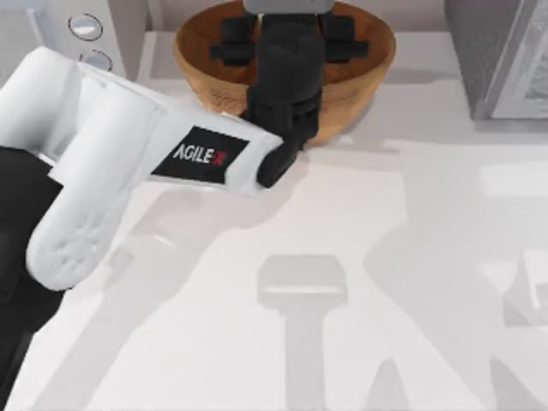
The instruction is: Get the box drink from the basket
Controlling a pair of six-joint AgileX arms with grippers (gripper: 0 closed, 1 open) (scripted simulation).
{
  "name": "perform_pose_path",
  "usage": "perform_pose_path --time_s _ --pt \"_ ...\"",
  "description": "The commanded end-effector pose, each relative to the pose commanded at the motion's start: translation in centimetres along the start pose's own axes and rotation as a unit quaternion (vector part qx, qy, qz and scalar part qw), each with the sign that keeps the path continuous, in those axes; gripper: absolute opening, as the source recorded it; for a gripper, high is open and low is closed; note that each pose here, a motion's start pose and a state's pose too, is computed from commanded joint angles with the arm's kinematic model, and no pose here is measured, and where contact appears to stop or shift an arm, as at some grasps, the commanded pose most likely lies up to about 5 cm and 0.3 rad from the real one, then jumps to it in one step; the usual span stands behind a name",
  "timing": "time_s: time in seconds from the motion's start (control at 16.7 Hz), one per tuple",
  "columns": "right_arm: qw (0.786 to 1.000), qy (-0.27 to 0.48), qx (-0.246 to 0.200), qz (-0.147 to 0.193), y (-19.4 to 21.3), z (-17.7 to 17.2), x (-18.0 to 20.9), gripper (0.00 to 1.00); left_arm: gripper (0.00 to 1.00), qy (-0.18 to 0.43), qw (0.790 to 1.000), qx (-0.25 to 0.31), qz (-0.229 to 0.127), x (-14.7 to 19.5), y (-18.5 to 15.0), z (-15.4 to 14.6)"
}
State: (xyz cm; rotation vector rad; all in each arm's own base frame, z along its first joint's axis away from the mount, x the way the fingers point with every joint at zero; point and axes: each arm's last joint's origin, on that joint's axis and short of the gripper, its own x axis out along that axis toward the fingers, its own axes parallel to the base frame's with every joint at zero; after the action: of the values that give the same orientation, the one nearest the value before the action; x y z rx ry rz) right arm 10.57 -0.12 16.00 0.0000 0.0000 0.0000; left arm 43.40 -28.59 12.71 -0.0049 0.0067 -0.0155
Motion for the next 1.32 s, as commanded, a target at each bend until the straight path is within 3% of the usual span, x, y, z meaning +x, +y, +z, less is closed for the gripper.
perform_pose_path --time_s 0.48,1.02,1.32 --pt "1.000 0.000 0.000 0.000 0.0 0.0 0.0 1.00 0.00 -0.001 1.000 -0.001 -0.004 -0.1 -0.5 2.1" --pt "1.000 0.000 0.000 0.000 0.0 0.0 0.0 1.00 0.00 -0.009 1.000 -0.007 -0.003 0.0 -0.6 13.2" --pt "1.000 0.000 0.000 0.000 0.0 0.0 0.0 1.00 0.00 -0.007 1.000 -0.005 -0.004 -0.4 -0.4 15.9"
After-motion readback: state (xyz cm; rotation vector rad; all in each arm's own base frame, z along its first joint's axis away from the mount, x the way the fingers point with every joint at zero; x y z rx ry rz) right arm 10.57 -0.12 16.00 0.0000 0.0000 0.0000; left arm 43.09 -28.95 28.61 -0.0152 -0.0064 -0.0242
